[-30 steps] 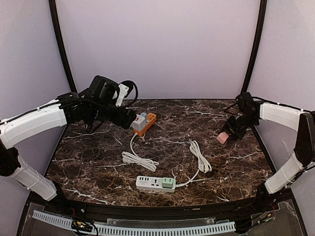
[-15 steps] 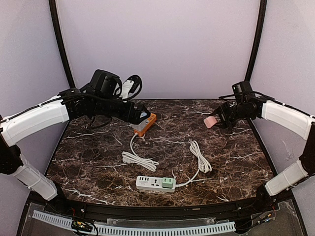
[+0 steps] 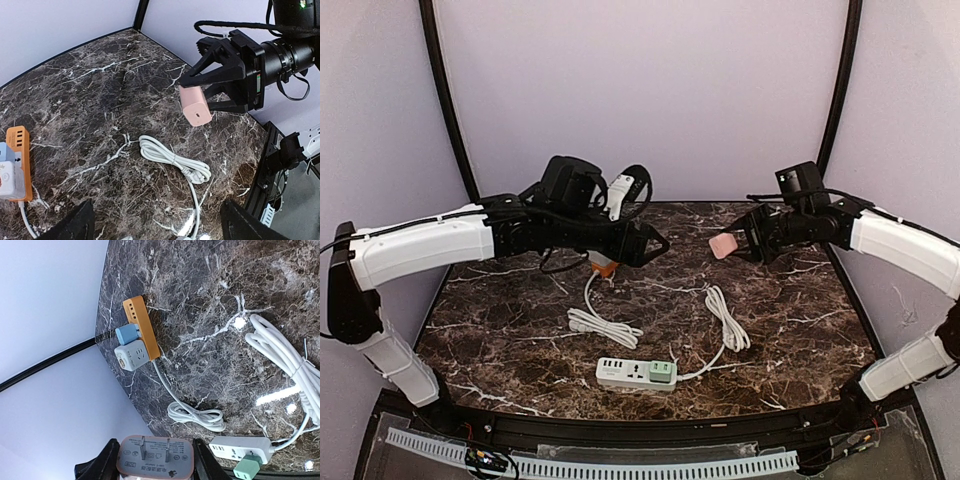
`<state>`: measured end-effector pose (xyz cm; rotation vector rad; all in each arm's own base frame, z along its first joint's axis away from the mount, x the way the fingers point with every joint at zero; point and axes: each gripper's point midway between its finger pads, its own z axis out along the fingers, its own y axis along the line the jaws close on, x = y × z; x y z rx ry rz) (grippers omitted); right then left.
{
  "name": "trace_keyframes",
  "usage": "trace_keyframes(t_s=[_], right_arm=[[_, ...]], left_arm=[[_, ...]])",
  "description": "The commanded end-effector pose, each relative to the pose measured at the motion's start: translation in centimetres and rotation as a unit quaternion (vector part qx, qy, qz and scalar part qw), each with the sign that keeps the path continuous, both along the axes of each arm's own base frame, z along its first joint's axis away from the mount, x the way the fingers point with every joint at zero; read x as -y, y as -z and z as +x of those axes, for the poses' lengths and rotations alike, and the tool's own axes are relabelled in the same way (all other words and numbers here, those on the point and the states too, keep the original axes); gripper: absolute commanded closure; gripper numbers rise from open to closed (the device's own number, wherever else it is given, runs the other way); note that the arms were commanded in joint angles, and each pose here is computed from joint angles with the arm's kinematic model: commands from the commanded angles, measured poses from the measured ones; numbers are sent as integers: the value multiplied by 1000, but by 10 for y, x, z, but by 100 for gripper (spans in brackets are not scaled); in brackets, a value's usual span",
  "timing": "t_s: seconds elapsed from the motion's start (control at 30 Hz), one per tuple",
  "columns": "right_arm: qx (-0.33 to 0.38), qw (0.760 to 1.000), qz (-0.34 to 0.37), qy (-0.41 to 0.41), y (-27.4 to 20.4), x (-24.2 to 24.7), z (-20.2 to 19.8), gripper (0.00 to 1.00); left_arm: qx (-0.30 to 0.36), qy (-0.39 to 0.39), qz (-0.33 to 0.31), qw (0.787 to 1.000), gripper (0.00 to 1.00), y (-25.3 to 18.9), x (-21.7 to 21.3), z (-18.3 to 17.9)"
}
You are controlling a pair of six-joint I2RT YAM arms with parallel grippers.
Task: Insert the plug
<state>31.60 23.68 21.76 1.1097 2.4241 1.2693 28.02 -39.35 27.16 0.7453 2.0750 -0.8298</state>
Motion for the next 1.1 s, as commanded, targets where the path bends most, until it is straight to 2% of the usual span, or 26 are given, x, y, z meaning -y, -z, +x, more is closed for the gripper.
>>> trace_keyframes(t_s=[0.0, 0.27, 0.5, 0.63, 1.07], right_arm=[[21, 999, 24, 9, -23, -11, -1, 76], [14, 999, 43, 18, -29, -23, -12, 79], [15, 994, 94, 52, -49, -28, -17, 80], [14, 992, 112, 64, -58, -29, -17, 81], [19, 984, 148, 94, -71, -26, -17, 81]], left_arm=[[47, 13, -22, 999, 13, -25, 18, -4], [53, 9, -29, 998, 15, -19, 39, 0], [35, -13, -77, 996, 16, -25, 54, 11], [40, 0, -116, 992, 17, -39, 69, 14], [23, 17, -161, 987, 17, -48, 99, 22]])
